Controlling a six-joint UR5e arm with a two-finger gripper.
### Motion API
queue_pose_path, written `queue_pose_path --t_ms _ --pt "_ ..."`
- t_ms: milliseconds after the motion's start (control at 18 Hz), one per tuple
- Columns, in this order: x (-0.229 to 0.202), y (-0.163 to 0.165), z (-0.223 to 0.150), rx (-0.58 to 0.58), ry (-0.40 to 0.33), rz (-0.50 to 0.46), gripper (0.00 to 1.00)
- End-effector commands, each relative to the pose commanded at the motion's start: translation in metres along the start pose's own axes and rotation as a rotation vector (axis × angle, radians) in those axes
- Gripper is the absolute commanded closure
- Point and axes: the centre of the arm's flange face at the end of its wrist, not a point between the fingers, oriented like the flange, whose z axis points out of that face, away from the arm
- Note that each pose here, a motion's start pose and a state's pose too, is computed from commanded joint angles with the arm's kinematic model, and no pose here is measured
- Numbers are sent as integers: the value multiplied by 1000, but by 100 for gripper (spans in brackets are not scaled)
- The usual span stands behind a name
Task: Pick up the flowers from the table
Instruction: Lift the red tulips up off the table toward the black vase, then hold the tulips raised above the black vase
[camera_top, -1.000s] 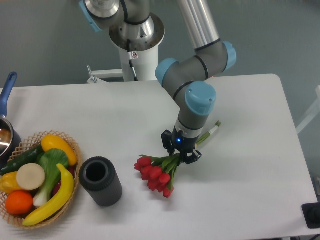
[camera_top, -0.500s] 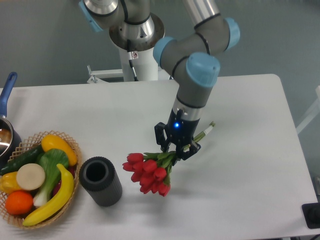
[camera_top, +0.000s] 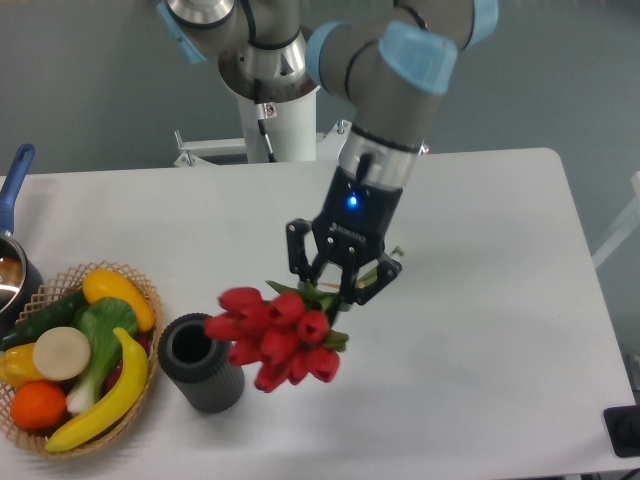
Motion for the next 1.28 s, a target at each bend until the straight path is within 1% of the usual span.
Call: queue_pose_path --t_ms 111,278,389,556,722,1278 --pt "6 -16 -6 83 62 -18 61" --pt "10 -21 -11 163 133 -23 61" --pt "9 -22 -14 200 163 -28 61" --pt "5 -20 -18 223 178 -38 61" --pt "7 -19 -19 222 183 -62 61" --pt "4 -19 -19 225 183 -65 61"
